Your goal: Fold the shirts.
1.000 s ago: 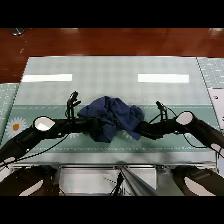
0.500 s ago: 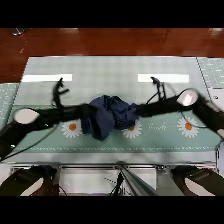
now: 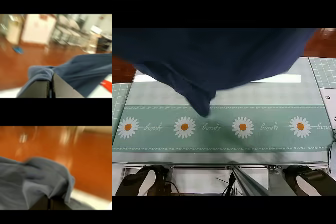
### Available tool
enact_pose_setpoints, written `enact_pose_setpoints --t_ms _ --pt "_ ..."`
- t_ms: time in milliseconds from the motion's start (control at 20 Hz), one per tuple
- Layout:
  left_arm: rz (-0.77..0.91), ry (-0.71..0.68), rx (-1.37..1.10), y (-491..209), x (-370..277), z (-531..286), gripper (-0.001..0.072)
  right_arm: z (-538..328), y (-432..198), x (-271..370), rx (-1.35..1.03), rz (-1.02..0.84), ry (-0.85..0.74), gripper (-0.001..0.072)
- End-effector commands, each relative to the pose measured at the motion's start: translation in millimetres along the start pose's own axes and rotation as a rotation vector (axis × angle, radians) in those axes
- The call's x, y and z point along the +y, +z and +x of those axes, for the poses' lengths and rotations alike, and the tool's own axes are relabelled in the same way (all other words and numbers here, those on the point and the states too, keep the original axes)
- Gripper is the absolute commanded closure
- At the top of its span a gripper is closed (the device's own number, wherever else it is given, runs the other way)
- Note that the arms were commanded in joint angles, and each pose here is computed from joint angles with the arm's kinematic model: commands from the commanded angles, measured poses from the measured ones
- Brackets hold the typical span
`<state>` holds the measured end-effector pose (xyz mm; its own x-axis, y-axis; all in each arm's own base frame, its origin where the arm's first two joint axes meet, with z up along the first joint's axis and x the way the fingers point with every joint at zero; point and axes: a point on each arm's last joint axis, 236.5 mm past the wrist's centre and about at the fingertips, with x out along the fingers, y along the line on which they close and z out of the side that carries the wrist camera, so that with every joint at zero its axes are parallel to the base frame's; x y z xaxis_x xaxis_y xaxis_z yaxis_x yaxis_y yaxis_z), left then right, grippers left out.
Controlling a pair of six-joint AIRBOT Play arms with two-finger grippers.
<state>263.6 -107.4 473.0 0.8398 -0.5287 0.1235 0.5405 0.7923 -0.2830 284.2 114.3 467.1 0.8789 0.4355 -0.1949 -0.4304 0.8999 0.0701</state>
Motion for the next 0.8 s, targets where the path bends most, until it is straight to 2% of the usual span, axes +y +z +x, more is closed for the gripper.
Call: enact_pose_setpoints --t_ms 0,100,200,300,500,600,750 --pt "0.332 0.293 -0.13 69 -29 -71 0.0689 -110 40 0 -0.184 -0.08 -0.148 0.0684" --pt "0.428 0.461 -0.163 78 -31 -107 0.0689 -147 29 -4 -0.195 -0.068 -0.214 0.0684" --pt "0.444 0.557 -0.21 83 -37 -136 0.0689 -169 0 -16 -0.117 -0.03 -0.287 0.0683" --pt "0.471 0.556 -0.226 83 -47 -152 0.0689 -182 -33 -28 -0.022 0.03 -0.352 0.0683" --pt "0.454 0.502 -0.17 73 -36 -149 0.0689 -173 -79 -31 0.119 0.107 -0.355 0.0683" --pt "0.392 0.497 -0.064 43 -2 -124 0.0689 -144 -119 -30 0.277 0.139 -0.32 0.0683" --pt "0.098 0.462 0.166 -53 65 -71 0.0689 -80 -185 -20 0.476 0.191 -0.202 0.0683"
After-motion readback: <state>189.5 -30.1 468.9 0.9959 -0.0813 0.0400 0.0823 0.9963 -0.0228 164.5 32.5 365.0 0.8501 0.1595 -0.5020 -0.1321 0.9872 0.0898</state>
